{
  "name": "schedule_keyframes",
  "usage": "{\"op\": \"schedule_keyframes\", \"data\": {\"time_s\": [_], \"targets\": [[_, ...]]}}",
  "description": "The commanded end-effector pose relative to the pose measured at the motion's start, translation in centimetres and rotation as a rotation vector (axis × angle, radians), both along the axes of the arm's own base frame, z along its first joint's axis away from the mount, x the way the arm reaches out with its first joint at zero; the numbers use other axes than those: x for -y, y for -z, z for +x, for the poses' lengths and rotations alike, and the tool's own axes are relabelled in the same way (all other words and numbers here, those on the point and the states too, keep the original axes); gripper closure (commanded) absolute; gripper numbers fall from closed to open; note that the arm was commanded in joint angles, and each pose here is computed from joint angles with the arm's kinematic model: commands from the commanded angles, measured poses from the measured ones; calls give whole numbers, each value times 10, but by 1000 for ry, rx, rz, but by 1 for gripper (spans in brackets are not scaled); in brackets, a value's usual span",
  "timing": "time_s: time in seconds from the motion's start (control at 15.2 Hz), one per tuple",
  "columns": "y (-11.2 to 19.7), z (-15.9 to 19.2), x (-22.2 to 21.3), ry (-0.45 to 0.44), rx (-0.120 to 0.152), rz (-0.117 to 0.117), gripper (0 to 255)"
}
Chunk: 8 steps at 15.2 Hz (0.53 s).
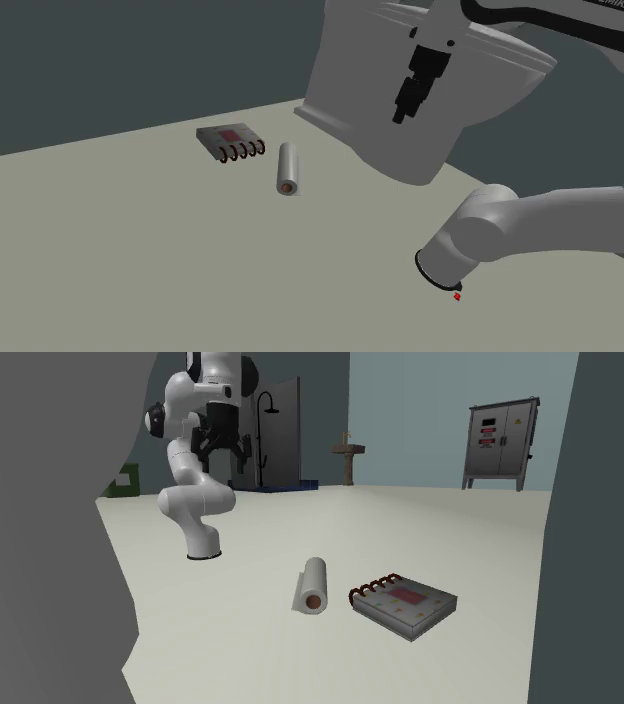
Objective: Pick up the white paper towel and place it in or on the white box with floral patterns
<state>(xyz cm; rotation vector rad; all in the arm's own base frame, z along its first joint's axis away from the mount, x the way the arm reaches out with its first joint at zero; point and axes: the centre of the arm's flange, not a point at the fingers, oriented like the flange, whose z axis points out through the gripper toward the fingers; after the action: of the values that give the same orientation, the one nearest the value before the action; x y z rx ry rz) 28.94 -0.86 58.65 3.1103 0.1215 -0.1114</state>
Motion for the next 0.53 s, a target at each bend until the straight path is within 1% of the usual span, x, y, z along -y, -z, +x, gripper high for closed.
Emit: {"op": "schedule_keyframes", "data": {"time_s": [0.0,0.46], "targets": [[0,0,0,0,0,0,0],[63,43,-44,174,27,19,0]]}}
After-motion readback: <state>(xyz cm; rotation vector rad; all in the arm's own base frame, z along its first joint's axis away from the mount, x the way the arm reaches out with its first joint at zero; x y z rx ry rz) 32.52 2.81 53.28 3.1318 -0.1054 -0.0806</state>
